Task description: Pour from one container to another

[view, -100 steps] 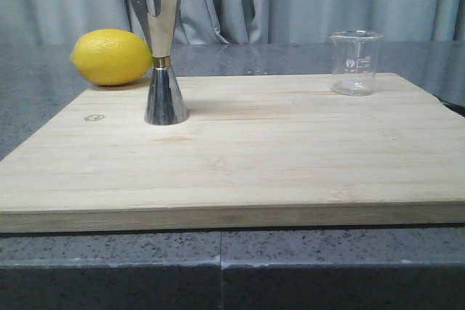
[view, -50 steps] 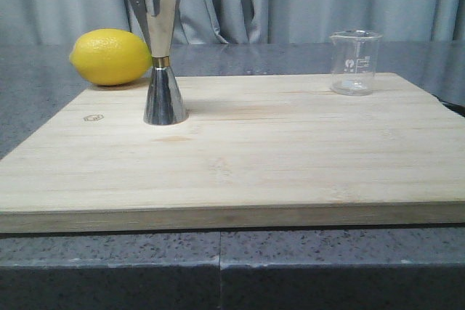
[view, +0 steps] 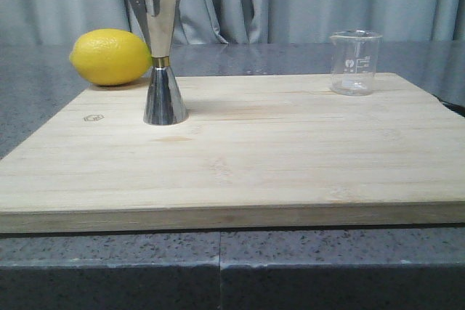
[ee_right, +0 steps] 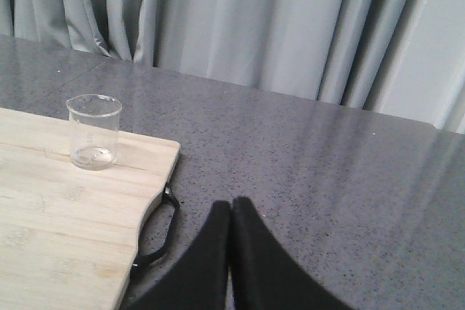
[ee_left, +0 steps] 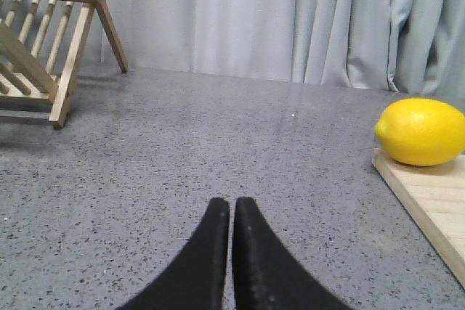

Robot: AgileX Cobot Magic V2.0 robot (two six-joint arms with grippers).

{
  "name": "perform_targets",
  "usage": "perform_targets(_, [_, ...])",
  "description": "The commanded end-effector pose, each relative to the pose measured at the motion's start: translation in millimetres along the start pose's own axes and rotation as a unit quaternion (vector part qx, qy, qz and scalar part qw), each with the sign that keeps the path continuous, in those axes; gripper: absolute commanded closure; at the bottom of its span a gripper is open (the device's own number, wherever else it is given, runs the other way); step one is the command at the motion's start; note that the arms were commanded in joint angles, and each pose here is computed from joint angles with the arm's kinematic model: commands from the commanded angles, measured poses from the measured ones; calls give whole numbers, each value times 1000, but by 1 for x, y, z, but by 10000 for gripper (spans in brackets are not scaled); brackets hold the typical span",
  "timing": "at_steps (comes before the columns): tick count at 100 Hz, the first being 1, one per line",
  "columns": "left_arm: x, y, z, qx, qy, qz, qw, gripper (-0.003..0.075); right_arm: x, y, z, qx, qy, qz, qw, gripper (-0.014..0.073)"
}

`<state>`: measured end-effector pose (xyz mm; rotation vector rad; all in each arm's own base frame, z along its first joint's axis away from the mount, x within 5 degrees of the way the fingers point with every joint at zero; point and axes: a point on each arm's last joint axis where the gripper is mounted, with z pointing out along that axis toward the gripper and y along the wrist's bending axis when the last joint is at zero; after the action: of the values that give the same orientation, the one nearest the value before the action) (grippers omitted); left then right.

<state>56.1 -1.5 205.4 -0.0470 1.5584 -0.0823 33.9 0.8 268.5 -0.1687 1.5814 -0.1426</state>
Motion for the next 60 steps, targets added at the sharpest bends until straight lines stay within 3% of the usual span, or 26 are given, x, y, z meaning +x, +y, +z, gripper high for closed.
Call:
perform_targets(1, [1,1,-1,0,-36,-5,999,738,-17,-4,-5,19,-68,-5,998,661])
perform_targets(23, [1,1,-1,0,-36,-5,999,739,8,1,8,34,-140,1,990,661])
perform_targets(45, [1,1,-1,0,-36,-5,999,739,50,9,20,22,-91,49,994,661])
perform_targets(60, [1,1,-1,0,-36,-5,999,739,56,10,21,18,-74,47,996,661])
